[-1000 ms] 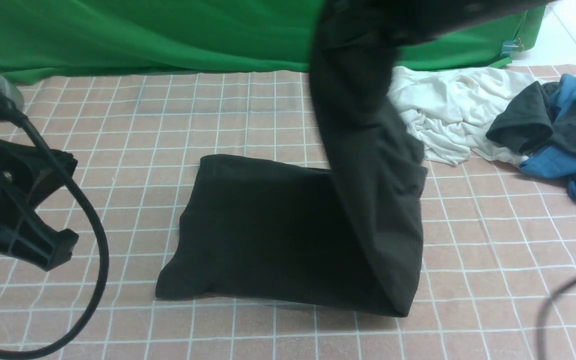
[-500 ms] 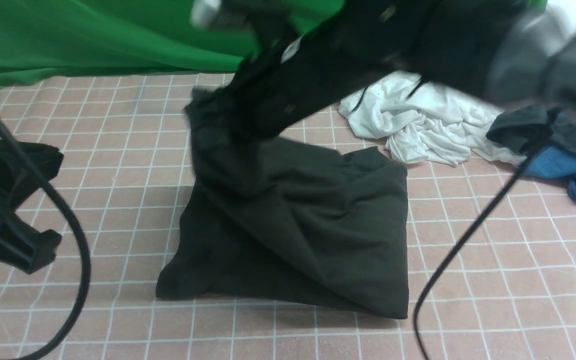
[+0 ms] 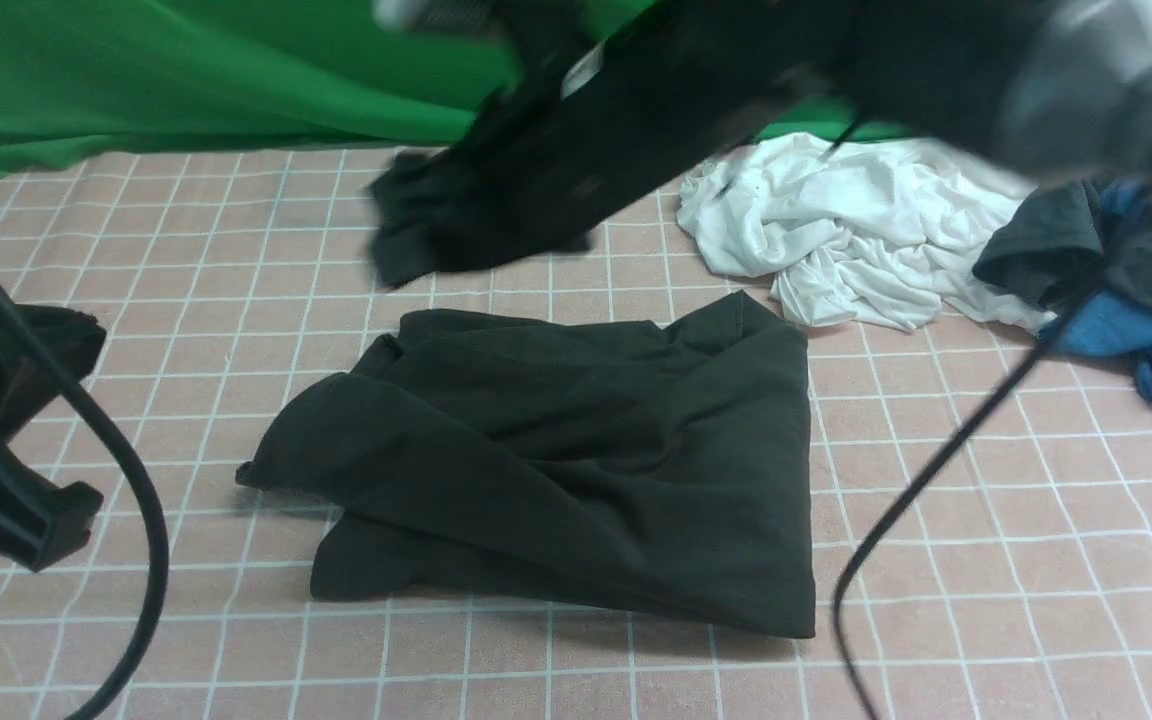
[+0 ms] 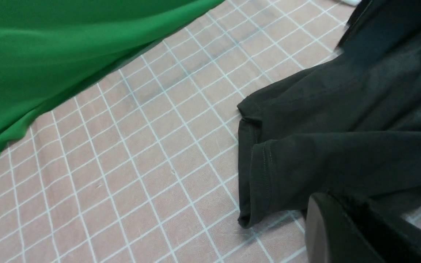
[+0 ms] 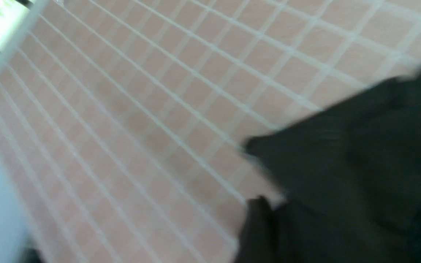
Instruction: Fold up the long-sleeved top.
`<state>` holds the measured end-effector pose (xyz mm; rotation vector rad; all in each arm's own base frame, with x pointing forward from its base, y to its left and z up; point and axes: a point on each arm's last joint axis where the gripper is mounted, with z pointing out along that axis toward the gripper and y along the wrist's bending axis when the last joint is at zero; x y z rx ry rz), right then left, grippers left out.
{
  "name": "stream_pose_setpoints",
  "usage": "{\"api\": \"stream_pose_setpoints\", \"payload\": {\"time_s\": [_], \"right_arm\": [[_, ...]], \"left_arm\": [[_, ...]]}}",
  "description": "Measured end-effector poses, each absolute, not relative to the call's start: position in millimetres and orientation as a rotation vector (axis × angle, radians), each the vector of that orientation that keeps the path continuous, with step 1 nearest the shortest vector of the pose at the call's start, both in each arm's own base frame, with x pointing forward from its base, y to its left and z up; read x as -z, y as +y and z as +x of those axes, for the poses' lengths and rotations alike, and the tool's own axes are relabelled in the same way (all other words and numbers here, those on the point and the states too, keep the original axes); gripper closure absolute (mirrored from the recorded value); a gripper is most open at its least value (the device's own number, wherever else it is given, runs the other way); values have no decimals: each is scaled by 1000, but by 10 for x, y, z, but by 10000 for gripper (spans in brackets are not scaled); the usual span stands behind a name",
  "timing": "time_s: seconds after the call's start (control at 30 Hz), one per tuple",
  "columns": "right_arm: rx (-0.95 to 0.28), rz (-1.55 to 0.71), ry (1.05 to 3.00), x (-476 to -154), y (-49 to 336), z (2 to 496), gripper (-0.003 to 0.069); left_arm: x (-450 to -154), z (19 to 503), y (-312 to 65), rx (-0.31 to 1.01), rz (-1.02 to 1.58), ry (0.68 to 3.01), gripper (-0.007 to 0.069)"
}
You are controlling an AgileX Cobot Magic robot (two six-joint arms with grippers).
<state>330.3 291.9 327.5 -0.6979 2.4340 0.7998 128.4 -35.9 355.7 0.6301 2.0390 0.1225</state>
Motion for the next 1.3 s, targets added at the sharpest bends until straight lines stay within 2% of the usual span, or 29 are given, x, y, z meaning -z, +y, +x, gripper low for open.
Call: {"api": "stream_pose_setpoints", "payload": {"time_s": [0.07,0.1,0.17,0.2,0.23,0.27,0.3,0.4,0.57,0.8,1.03,1.3], "right_arm": [[-610,-777,2440,-3418,2720,3248,356],[-541,-795,2451,-3423,2663,3234,410],[-469,-810,2475,-3315,2615,3234,535],[-449,-811,2477,-3210,2623,3250,578],[-447,-807,2466,-3167,2635,3265,589],[-425,-828,2450,-2923,2700,3316,619],[-423,-831,2441,-2881,2717,3321,621],[-391,-914,2452,-2390,2904,3362,627],[-359,-1013,2497,-1960,3060,3350,627],[-409,-1126,2535,-1893,3153,3203,627],[-467,-1329,2503,-1884,3474,2793,627],[-469,-1468,2556,-1859,3576,2511,627]], "left_arm": [[-3565,1290,-352,-126,613,2034,605],[-3566,1291,-351,-125,604,2034,605],[-3570,1294,-349,-122,592,2032,605],[-3572,1295,-347,-126,593,2030,605],[-3573,1296,-347,-127,593,2029,605],[-3575,1297,-348,-125,591,2026,605],[-3575,1297,-348,-125,590,2026,605],[-3575,1297,-349,-121,588,2027,605],[-3574,1296,-351,-118,586,2028,605],[-3578,1298,-354,-114,585,2023,605],[-3587,1302,-360,-109,583,2011,605],[-3578,1298,-356,-111,584,2023,605]]}}
